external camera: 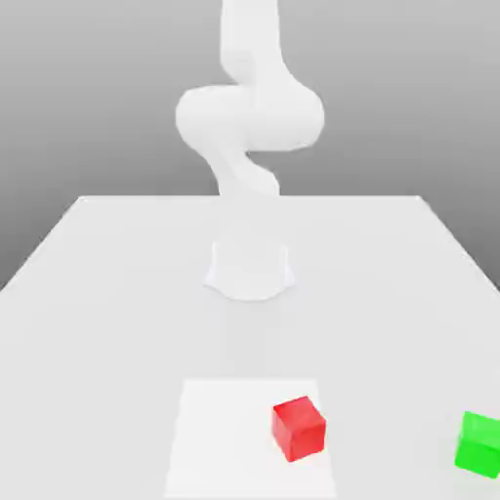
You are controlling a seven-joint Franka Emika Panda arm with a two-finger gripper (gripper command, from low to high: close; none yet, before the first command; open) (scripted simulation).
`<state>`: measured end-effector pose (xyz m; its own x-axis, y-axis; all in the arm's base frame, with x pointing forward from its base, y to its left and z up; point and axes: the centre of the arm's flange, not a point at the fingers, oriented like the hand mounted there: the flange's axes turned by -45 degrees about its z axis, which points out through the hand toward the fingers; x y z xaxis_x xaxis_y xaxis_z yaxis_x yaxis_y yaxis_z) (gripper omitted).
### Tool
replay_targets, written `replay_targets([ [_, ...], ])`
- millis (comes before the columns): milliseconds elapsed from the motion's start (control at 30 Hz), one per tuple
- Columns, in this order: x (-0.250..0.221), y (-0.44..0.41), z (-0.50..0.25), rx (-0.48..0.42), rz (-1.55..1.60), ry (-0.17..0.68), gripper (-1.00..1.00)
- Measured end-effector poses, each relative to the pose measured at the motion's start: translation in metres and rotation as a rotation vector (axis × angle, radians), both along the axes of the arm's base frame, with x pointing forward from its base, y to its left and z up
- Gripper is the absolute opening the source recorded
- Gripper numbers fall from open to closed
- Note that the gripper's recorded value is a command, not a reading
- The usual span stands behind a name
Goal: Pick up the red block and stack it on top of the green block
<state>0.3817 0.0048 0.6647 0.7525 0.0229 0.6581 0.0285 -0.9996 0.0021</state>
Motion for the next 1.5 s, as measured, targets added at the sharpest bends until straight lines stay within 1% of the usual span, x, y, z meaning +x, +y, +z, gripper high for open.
replay_targets([
  [167,0.054,0.014,-0.103,-0.030,0.082,0.166,0.00],
  [267,0.072,0.024,-0.167,-0.049,0.130,0.262,0.00],
  [367,0.081,0.033,-0.231,-0.069,0.179,0.357,0.00],
  [533,0.076,0.047,-0.337,-0.106,0.261,0.516,0.00],
  [700,0.046,0.057,-0.436,-0.147,0.347,0.674,0.00],
  [733,0.043,0.057,-0.451,-0.151,0.354,0.690,0.00],
  [900,0.039,0.057,-0.510,-0.154,0.360,0.705,0.00],
  [933,0.039,0.057,-0.517,-0.154,0.360,0.706,-1.00],
  [1167,0.039,0.057,-0.517,-0.154,0.360,0.706,-1.00],
  [1367,0.040,0.062,-0.459,-0.158,0.371,0.706,-1.00],
  [1500,0.058,0.149,-0.442,-0.222,0.534,0.696,-1.00],
])
